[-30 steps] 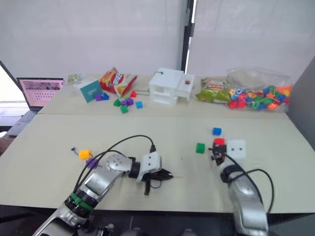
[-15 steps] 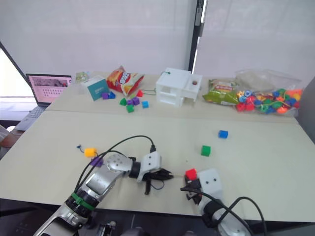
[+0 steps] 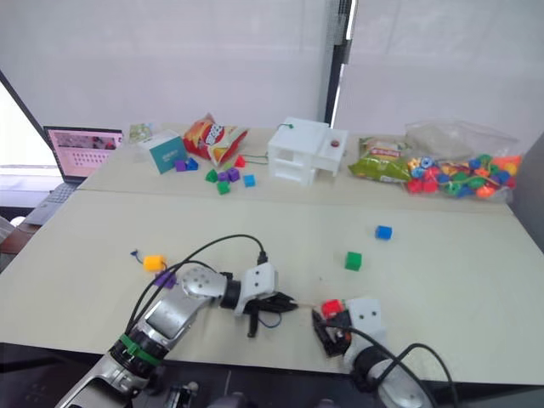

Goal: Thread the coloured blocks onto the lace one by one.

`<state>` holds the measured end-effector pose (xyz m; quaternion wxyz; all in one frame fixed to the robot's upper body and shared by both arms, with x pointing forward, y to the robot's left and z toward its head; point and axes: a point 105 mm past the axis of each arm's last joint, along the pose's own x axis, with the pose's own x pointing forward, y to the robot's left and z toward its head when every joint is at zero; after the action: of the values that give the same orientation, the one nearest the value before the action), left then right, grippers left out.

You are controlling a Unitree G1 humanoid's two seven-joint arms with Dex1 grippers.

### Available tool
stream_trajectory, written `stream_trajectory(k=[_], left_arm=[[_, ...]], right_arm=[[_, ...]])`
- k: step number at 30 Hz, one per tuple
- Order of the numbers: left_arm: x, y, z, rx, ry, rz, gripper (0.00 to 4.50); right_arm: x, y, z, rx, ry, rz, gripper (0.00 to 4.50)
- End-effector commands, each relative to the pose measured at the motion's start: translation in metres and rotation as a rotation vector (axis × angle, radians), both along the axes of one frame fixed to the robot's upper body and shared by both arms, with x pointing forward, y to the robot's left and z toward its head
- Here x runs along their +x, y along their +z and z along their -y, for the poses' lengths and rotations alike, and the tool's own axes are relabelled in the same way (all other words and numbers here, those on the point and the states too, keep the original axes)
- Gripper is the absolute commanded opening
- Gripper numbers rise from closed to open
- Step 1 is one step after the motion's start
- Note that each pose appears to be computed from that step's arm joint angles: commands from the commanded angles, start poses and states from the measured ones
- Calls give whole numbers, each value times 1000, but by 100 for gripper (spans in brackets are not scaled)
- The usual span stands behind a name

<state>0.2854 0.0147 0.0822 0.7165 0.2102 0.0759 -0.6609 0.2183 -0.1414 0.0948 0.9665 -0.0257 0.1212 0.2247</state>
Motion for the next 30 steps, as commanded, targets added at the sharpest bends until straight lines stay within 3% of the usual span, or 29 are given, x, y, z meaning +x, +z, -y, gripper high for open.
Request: stream_trajectory(k=[1,5,13,21,25,30], left_arm=[[-1,11,2,-31,-1,30,0],[0,12,-3,-27,11,28,0],[-7,15,-5,-19,12,10,0],[-6,13,-5,-14,40,11,0],[-5,14,-4,-19,56,15,0],[-3,15,-4,-22,71,15,0]], right_arm=[[-12,17,-4,-13,234,-26,445],[-12,26,-1,-119,531,-89,445],[37,22,21,-450,872,-53,445],[70,8,21,-523,1024,-33,445],[72,-2,30,-483,1006,-56,334],[64,-8,30,-438,992,-60,156]])
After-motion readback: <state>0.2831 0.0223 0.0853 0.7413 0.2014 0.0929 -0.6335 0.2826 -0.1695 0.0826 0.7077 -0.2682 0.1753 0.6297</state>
